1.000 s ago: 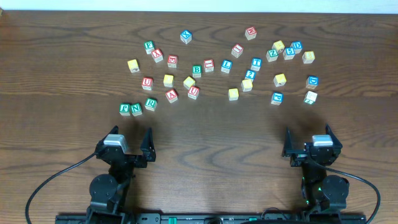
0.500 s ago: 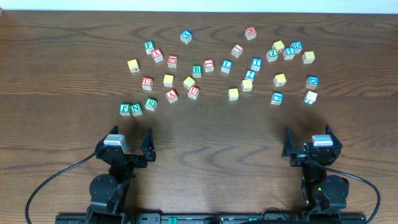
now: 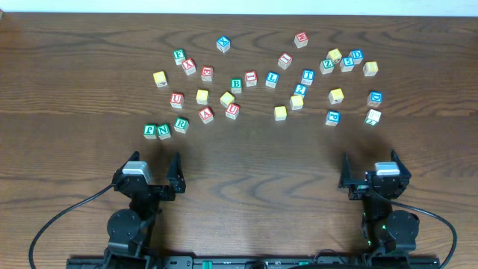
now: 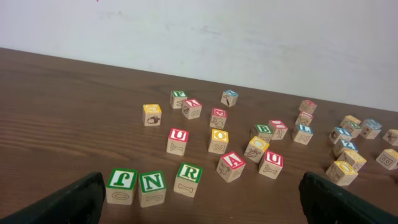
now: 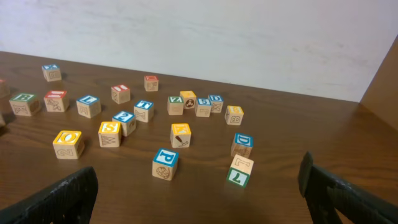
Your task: Spell out ROBOT
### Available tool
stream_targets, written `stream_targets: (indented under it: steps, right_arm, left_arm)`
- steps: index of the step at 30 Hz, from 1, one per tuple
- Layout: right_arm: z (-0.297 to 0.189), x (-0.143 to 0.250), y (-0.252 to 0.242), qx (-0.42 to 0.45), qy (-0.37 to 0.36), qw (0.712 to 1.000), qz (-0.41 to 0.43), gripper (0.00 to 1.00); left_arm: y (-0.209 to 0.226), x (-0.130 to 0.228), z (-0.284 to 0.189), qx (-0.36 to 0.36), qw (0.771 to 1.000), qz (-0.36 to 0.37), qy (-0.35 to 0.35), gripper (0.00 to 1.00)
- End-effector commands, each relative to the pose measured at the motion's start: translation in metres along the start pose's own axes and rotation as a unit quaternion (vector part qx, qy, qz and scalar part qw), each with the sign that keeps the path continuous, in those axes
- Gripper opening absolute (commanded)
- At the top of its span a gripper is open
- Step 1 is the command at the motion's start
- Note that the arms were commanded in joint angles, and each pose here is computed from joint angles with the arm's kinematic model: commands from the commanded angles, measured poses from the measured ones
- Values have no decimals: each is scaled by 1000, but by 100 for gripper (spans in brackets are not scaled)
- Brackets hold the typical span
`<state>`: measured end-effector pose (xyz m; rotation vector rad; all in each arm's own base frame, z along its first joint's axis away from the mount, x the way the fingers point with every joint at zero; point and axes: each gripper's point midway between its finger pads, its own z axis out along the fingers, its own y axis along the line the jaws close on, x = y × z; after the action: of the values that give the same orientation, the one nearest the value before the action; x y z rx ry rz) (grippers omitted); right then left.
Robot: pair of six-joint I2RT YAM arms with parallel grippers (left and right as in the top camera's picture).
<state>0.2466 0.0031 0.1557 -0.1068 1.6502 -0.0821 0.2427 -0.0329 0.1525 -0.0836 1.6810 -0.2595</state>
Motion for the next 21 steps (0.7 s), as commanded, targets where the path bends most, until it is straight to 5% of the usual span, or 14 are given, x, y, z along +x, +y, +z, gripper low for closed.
stream_targets:
  steps: [1, 11, 21]
  right_arm:
    - [0, 2, 3, -6, 2, 1000, -5, 99]
    - [0, 2, 3, -6, 2, 1000, -5, 99]
    - [0, 2, 3, -6, 2, 1000, -5, 99]
  left_arm:
    - [13, 13, 0, -32, 999, 5, 18, 98]
    - [10, -1, -2, -31, 999, 6, 12, 98]
    - [-19, -101, 36, -34, 990, 70, 119, 98]
